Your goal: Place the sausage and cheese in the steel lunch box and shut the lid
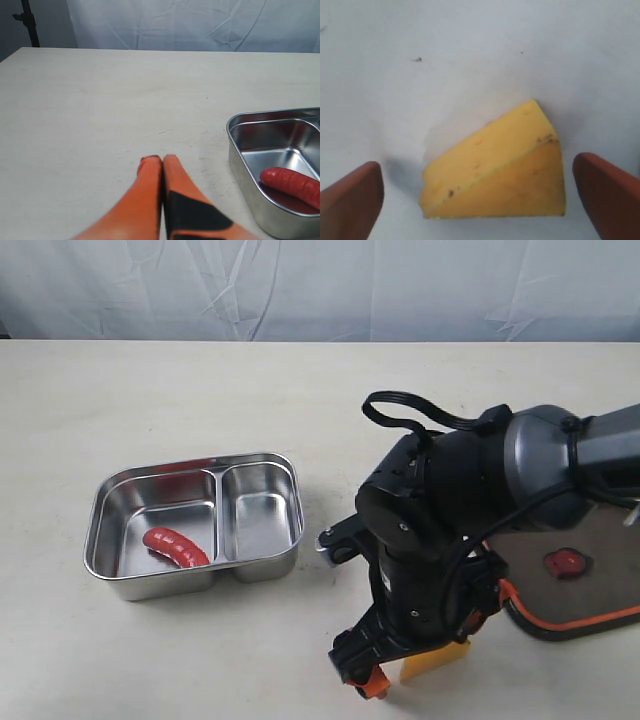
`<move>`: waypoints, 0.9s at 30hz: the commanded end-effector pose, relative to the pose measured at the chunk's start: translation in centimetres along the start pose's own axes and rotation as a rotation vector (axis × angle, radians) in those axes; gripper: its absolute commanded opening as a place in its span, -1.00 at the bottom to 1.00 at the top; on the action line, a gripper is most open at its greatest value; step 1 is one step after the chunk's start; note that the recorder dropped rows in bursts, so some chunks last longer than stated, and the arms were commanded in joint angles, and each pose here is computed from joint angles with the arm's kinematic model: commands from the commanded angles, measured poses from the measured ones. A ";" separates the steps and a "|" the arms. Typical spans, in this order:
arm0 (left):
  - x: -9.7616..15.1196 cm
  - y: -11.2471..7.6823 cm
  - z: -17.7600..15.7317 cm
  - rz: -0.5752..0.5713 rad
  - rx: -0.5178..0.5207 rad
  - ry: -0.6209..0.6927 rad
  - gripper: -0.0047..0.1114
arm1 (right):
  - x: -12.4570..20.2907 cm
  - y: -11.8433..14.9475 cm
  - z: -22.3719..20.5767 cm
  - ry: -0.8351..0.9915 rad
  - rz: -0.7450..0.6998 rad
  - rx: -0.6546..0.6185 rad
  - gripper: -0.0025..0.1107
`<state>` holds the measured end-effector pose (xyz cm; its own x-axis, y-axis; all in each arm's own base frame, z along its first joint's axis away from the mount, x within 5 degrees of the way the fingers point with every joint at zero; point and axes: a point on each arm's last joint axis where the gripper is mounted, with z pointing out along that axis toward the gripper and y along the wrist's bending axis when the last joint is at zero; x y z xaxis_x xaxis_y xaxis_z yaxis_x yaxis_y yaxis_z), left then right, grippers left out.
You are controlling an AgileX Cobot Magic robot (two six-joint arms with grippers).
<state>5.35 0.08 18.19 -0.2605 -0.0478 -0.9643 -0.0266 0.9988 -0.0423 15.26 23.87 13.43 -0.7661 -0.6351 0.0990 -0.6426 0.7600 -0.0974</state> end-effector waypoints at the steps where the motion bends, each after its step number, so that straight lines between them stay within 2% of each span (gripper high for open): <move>1: -0.1 0.0 0.0 0.004 -0.003 -0.015 -0.92 | -0.2 0.0 0.1 -0.023 -0.011 -0.005 0.89; 14: -0.1 0.0 0.0 0.004 -0.003 -0.015 -0.92 | -0.4 0.1 0.1 -0.040 -0.007 -0.017 0.89; 19: -0.1 0.0 0.0 0.004 -0.003 -0.015 -0.92 | 0.3 -0.2 0.1 0.031 -0.012 0.016 0.89; 27: -0.1 0.0 0.0 0.004 -0.003 -0.015 -0.92 | 0.4 -0.2 0.1 0.042 -0.012 0.021 0.89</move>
<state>5.35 0.08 18.19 -0.2605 -0.0478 -0.9643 -0.0266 0.9988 -0.0423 15.09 23.59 13.47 -0.7632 -0.6323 0.1331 -0.6453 0.7562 -0.1080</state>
